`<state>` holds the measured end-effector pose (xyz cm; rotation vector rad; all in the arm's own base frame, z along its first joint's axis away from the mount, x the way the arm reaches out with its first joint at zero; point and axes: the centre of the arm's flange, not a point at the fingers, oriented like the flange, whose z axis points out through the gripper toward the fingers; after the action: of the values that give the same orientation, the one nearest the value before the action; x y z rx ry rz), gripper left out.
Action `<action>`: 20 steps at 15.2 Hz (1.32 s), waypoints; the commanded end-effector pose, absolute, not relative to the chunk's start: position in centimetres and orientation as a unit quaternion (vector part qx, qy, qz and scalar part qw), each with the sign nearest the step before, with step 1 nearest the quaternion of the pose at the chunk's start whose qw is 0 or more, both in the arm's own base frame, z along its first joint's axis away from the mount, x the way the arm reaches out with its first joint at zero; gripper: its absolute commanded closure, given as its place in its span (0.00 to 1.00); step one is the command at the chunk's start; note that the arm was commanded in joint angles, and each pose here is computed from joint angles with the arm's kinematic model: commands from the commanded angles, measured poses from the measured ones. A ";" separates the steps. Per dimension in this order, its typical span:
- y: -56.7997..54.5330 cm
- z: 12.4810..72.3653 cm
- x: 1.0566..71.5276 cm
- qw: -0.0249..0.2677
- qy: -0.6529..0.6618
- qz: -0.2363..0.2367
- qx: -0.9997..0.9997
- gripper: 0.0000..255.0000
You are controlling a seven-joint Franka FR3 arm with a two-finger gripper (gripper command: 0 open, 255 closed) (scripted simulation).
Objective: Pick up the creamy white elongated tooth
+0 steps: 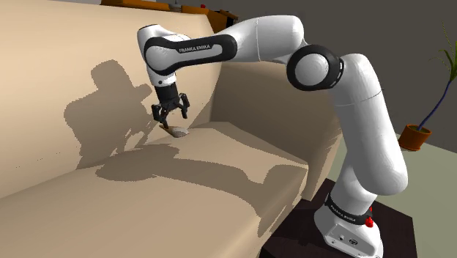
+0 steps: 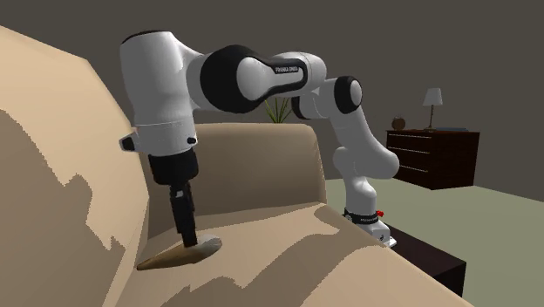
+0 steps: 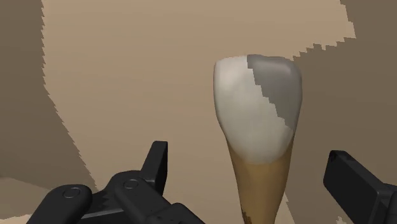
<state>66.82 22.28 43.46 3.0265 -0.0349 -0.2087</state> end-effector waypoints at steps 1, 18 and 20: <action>23.2 42.6 68.3 0.056 -0.009 -0.072 0.996 0.00; 23.1 38.7 68.3 0.056 -0.009 -0.071 0.996 1.00; 23.2 38.6 68.3 0.056 -0.009 -0.072 0.996 1.00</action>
<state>68.19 23.38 39.01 3.0257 -0.0235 -0.2122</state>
